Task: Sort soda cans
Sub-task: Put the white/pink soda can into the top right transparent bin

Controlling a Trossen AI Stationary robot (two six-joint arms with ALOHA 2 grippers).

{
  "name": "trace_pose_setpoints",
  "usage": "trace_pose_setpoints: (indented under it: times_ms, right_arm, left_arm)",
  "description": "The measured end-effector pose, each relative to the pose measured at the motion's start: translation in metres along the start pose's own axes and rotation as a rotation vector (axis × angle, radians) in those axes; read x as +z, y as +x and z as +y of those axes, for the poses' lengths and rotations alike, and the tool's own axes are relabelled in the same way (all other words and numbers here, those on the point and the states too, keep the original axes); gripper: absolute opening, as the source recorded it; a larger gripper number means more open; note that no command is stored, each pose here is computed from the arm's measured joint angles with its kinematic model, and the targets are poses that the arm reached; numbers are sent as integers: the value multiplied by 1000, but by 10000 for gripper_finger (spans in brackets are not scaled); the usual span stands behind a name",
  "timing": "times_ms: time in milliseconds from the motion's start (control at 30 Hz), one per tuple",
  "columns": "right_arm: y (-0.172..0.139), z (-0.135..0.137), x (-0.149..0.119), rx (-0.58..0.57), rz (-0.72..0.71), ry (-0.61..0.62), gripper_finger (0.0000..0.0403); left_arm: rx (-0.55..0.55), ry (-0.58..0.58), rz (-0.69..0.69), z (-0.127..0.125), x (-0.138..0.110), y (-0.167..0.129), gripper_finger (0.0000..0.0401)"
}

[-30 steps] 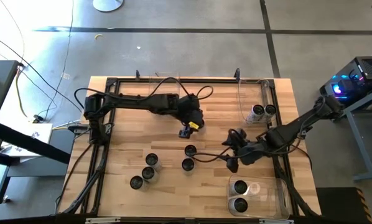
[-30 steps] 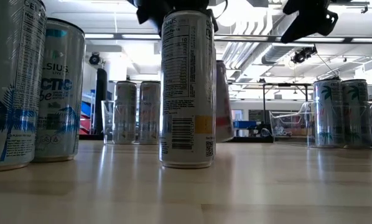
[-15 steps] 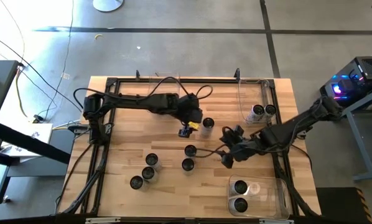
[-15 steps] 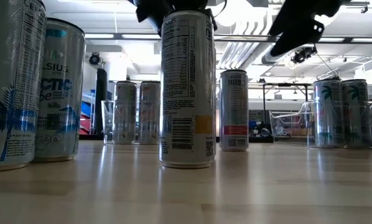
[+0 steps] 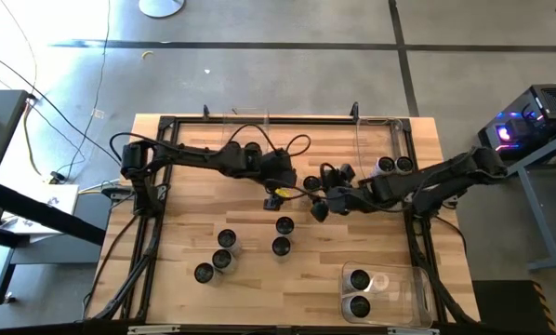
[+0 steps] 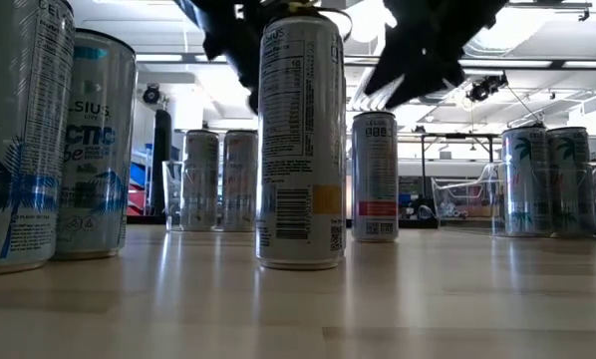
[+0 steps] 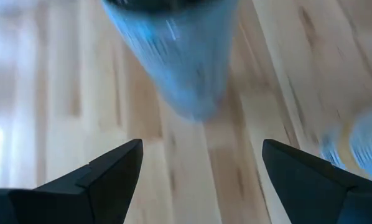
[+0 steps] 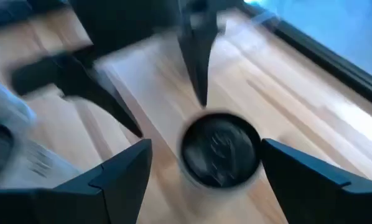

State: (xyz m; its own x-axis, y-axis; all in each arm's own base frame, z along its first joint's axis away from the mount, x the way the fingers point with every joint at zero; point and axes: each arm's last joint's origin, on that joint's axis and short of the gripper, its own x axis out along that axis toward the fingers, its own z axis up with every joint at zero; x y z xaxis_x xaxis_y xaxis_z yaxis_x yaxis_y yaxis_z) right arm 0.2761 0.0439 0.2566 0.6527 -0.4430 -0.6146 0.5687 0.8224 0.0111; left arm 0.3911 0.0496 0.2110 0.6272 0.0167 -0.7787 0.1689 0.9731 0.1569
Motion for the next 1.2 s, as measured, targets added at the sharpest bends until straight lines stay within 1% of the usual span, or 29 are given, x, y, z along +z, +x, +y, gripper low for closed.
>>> trace_pose_setpoints:
  times_ms: [167,267,333,433,567,633,800,967,1067,1200]
  right_arm:
    - [-9,-2,-6,-35,105,79,296]
    - [-13,4,-14,-22,152,96,296]
    - [-10,9,-19,-19,168,78,296]
    - [2,14,-26,-48,196,44,296]
    - [20,14,-31,-110,225,17,296]
    - [25,12,-31,-136,219,18,296]
    - [29,5,-27,-163,213,7,296]
    - [27,-3,-25,-187,239,5,296]
    - [21,-8,-25,-207,257,-7,296]
    - [6,-18,-23,-259,252,31,296]
  left_arm:
    - [42,20,-110,1,1,6,323]
    - [58,44,-148,3,4,5,323]
    - [63,55,-161,4,5,5,323]
    - [66,88,-202,5,9,4,323]
    - [68,100,-213,6,10,4,323]
    - [68,101,-220,5,10,4,323]
    - [3,111,-242,2,11,4,323]
    - [-16,107,-199,-5,9,5,323]
    - [-47,110,-143,-11,4,6,323]
    - [-62,101,-102,-16,2,7,323]
